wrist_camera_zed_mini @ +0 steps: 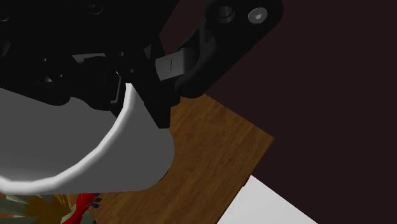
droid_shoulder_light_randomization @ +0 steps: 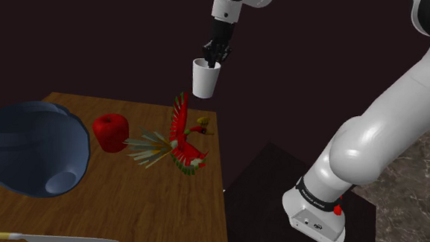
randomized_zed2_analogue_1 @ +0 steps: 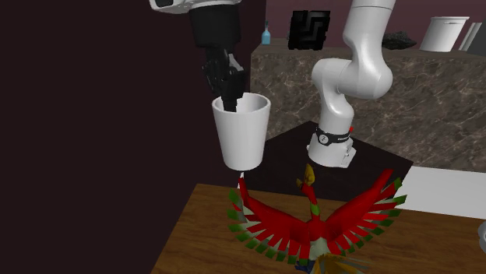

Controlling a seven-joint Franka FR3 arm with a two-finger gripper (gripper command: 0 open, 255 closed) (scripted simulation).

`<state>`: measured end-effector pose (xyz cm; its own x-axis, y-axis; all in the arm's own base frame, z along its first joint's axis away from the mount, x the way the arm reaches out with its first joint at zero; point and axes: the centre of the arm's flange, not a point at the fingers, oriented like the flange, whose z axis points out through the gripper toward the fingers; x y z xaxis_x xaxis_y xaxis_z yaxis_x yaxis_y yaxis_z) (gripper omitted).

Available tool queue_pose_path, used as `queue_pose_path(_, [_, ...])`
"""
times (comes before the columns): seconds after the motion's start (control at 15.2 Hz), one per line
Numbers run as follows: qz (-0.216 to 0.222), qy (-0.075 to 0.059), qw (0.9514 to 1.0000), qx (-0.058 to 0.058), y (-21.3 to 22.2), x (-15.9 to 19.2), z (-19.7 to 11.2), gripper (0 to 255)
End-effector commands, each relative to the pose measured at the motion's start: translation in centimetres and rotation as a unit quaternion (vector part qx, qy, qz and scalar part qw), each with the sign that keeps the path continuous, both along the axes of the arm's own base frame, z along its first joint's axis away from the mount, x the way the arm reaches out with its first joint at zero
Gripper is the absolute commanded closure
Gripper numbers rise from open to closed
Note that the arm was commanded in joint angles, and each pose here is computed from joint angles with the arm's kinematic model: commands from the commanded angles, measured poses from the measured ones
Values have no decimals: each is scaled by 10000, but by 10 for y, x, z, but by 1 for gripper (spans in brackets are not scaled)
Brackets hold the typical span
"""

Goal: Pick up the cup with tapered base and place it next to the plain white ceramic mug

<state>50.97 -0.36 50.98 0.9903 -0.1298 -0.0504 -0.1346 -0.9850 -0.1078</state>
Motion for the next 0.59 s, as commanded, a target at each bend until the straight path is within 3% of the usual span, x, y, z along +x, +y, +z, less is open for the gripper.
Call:
queue_pose_path(0.0, [0, 0, 10000, 0, 0, -1, 11, 255])
queue_pose_path(0.2, [0, 0, 10000, 0, 0, -1, 24, 255])
queue_pose_path(0.53, [0, 0, 10000, 0, 57, -34, 24, 255])
